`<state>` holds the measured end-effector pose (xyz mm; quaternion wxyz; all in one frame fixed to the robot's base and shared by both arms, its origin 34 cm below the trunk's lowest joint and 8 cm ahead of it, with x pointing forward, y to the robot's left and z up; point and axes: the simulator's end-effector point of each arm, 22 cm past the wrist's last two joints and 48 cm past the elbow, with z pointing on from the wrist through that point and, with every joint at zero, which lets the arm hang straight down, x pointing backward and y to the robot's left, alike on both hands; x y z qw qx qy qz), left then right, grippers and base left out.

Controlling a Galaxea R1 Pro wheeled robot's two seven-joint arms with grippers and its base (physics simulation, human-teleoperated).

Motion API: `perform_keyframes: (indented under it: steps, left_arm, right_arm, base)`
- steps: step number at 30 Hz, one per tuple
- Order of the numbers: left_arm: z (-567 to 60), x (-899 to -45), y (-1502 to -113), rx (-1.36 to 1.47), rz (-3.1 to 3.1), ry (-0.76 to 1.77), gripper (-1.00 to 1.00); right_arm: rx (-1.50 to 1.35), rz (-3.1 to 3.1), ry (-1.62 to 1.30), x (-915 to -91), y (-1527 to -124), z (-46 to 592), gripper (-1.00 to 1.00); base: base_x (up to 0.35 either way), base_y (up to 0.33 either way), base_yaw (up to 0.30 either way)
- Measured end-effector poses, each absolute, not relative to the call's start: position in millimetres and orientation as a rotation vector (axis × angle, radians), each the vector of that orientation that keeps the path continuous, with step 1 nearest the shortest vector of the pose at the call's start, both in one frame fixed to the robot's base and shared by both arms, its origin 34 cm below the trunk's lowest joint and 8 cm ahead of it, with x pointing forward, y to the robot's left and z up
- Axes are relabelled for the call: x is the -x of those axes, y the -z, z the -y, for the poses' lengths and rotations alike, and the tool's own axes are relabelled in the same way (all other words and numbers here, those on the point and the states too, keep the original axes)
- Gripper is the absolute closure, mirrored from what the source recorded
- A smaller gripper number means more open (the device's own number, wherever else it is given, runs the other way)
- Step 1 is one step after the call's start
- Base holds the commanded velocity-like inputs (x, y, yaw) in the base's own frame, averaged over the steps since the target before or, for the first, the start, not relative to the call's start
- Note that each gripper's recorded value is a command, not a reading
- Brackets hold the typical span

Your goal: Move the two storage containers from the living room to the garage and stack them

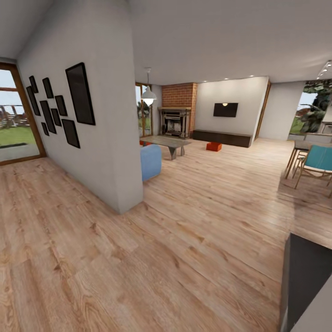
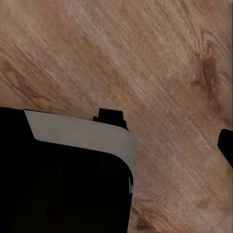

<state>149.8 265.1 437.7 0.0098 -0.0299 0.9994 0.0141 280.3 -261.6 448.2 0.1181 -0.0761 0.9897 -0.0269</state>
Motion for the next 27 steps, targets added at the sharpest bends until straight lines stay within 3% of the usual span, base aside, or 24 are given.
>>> perform_keyframes:
  steps: [27]
  left_arm:
    - [-265.6, -149.7, -437.7, 0.093, -3.120, -0.045, -1.00]
  right_arm:
    - [0.223, -2.896, 0.079, -280.1, -448.2, 261.7, -1.00]
  base:
    - [0.254, 0.000, 0.000]
